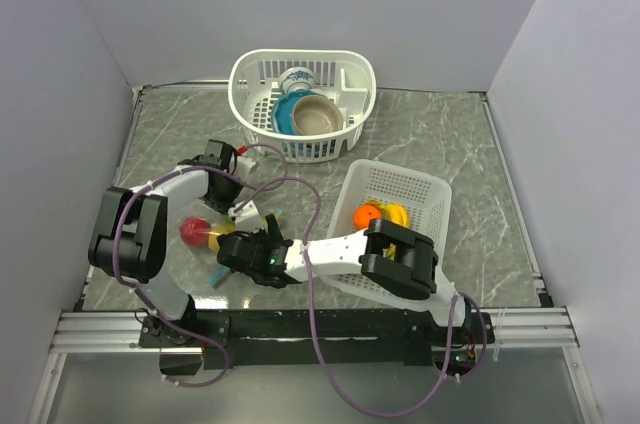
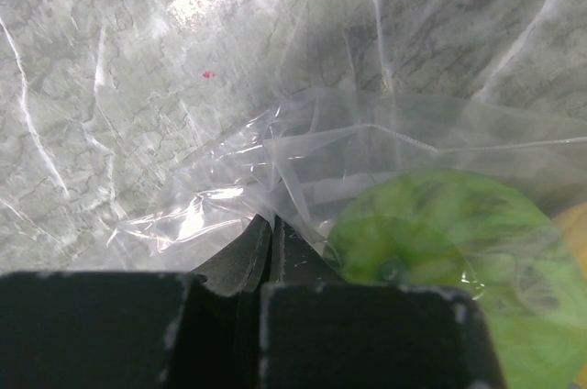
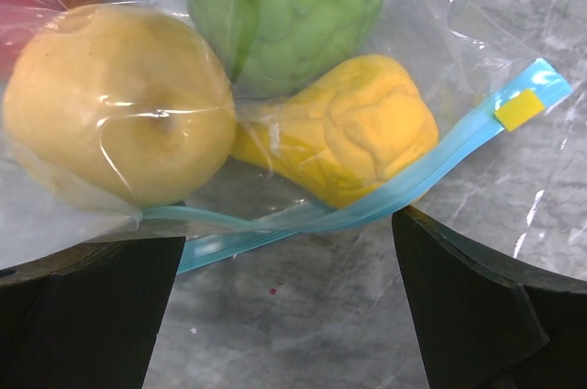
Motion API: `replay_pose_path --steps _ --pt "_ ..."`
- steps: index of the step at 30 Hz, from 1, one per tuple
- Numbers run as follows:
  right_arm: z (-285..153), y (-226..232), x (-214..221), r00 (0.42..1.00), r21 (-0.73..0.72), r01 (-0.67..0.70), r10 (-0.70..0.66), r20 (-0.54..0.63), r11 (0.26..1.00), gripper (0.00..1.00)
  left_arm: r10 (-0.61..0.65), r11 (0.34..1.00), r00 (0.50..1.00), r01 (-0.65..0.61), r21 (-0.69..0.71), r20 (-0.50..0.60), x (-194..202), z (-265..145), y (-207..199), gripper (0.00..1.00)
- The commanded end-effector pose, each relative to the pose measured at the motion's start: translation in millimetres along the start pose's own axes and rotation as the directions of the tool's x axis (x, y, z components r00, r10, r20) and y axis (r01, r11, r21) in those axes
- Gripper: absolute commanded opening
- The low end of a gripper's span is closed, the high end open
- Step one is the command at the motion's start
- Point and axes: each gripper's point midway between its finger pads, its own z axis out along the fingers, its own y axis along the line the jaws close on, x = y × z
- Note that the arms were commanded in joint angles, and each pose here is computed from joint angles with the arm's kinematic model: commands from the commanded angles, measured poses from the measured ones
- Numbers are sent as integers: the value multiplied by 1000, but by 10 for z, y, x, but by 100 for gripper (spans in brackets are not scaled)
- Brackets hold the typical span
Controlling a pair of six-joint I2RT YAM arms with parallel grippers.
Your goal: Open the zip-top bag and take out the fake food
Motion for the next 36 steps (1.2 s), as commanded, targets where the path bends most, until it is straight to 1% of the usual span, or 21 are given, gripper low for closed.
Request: replay_pose_path --steps 1,3,5,10,15,19,20,21,22,23,25,26,27,29,30,32,34,36 --pt "55 102 -474 990 -38 -71 75 116 997 100 38 982 991 -13 189 -129 423 109 -510 1" --pt "51 109 -604 985 -54 -74 82 151 996 100 68 981 989 -42 190 -134 452 125 -537 1" --pt "38 142 -686 984 -62 -65 74 160 996 100 88 979 985 -58 194 -147 484 140 -560 1" --pt "39 226 -833 981 -67 -63 74 180 996 100 127 963 979 -83 257 -159 533 118 -698 1" --pt "-1 298 -940 975 -98 -112 129 183 989 100 166 939 970 -100 330 -177 640 75 -830 1" --pt "-32 273 -990 964 -102 -177 193 183 979 100 164 933 974 -102 344 -156 555 -39 -836 1" --pt "-29 254 -980 964 -98 -182 197 181 978 100 146 936 979 -90 341 -143 504 -81 -799 6" --pt "-54 230 -1005 960 -94 -192 207 187 977 100 129 938 987 -89 334 -98 329 -166 -748 12" --pt "-48 196 -963 959 -84 -201 214 184 976 100 104 936 990 -66 347 -94 280 -252 -738 20" --pt "-61 153 -963 958 -75 -208 219 186 975 100 62 943 997 -44 330 -43 71 -351 -600 33" --pt "-52 85 -900 953 -57 -234 241 183 971 100 -5 947 1000 0 321 17 -132 -545 -447 55" --pt "-55 48 -858 955 -43 -236 240 174 971 100 -71 942 997 57 330 32 -179 -645 -318 78" --pt "-47 3 -820 955 -26 -242 243 169 970 100 -107 944 990 74 323 87 -349 -787 -197 96" --pt "-39 -72 -766 949 0 -269 266 169 963 99 -207 920 972 155 360 109 -410 -965 -9 97" --pt "-24 -109 -727 949 9 -273 268 165 962 99 -225 910 968 169 378 110 -407 -1005 2 97" --pt "-10 -119 -711 947 11 -286 280 160 958 99 -285 893 954 230 387 90 -272 -1033 151 97" --pt "-7 -129 -710 945 17 -293 286 157 956 98 -302 878 951 248 409 71 -154 -1063 154 97" --pt "-10 -138 -723 943 20 -298 291 164 954 98 -339 864 940 295 408 37 23 -1052 198 97"
